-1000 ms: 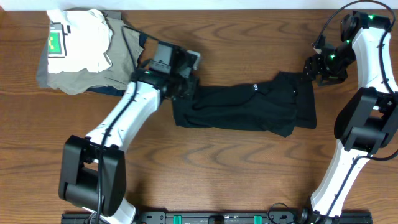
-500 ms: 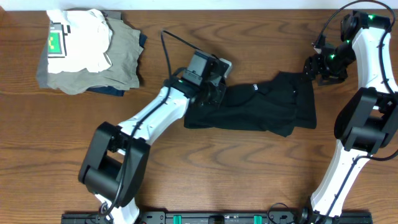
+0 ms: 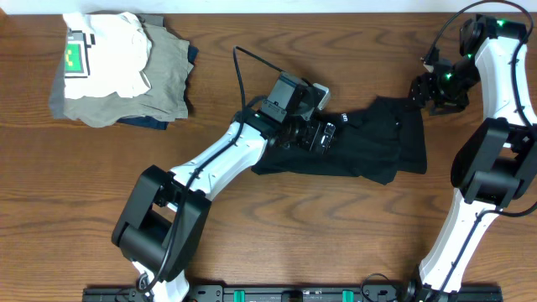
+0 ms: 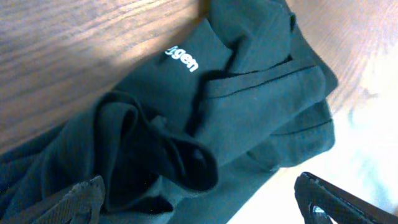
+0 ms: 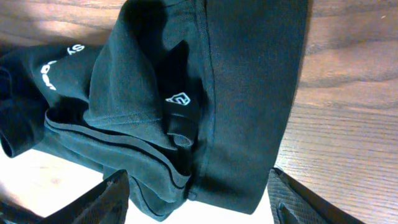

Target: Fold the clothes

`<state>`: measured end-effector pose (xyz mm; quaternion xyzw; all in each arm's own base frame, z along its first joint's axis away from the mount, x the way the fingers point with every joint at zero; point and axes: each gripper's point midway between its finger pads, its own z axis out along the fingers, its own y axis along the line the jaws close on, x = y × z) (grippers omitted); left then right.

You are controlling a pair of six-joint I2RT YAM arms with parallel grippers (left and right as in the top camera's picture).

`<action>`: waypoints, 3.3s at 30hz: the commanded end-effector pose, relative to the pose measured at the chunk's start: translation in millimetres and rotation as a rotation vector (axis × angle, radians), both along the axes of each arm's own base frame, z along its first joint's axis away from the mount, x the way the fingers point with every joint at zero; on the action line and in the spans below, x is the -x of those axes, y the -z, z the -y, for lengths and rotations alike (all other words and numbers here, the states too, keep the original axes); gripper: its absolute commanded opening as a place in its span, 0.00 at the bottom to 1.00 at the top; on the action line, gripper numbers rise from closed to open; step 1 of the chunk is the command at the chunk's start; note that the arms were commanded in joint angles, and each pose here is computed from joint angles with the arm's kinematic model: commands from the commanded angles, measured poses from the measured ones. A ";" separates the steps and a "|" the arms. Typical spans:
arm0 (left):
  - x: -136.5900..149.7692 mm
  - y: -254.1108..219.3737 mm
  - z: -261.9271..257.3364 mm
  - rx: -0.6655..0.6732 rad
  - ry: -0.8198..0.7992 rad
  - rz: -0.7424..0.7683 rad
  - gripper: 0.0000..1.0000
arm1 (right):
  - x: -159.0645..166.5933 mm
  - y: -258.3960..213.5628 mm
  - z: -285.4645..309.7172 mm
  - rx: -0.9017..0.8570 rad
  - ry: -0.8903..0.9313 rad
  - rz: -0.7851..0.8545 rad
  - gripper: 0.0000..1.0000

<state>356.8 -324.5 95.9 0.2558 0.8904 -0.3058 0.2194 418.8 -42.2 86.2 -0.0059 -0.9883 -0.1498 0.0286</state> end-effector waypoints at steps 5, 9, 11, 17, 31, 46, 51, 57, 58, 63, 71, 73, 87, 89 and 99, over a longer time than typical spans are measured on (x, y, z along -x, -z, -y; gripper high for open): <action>-18.9 -37.8 -27.9 -0.027 -0.107 0.048 0.98 | -4.5 -4.5 -8.8 -0.011 -0.010 0.016 0.69; -29.9 -18.8 -60.9 -0.200 -0.185 0.087 0.98 | -4.8 -4.5 -9.4 -0.011 -0.011 0.018 0.69; -33.9 -11.0 -68.4 -0.253 -0.199 0.104 0.98 | -5.3 -4.5 -9.4 -0.011 -0.011 0.020 0.69; -39.9 28.4 -68.1 -0.306 -0.189 0.070 0.74 | -6.9 -4.9 -12.5 -0.021 -0.014 0.026 0.67; -7.7 68.7 -27.8 -0.322 -0.073 0.001 0.34 | -7.1 -4.5 -11.0 -0.014 0.020 0.017 0.69; -22.3 -48.9 -76.1 -0.234 -0.241 0.052 0.91 | -3.1 38.1 14.4 0.047 0.049 0.007 0.88; -30.9 -70.0 -125.1 -0.273 -0.358 0.069 0.93 | 6.2 65.9 13.7 0.040 0.053 -0.014 0.86; -33.4 -66.8 -175.4 -0.354 -0.431 0.036 0.93 | 10.5 88.7 20.6 0.059 0.072 -0.009 0.84; -32.6 -65.3 -180.8 -0.363 -0.441 0.024 0.93 | 11.1 92.5 23.3 0.076 0.079 -0.010 0.84; -30.4 -60.9 -199.2 -0.386 -0.468 -0.012 0.93 | 15.4 113.3 35.7 0.159 0.127 -0.015 0.83; -30.0 -59.9 -204.0 -0.400 -0.476 -0.015 0.93 | 33.6 139.0 39.9 0.218 0.173 -0.056 0.70; -30.0 -59.9 -204.0 -0.400 -0.476 -0.015 0.93 | 34.1 140.0 39.4 0.217 0.180 -0.058 0.53; -34.4 -60.0 -220.3 -0.477 -0.526 0.019 0.93 | 27.1 101.3 39.7 0.215 0.217 -0.030 0.01; -35.3 -60.1 -226.0 -0.504 -0.543 0.028 0.93 | 26.2 81.3 39.4 0.218 0.220 -0.001 0.01; -38.7 -59.4 -253.2 -0.550 -0.587 0.027 0.93 | 31.4 -31.7 -3.0 0.162 0.170 0.198 0.01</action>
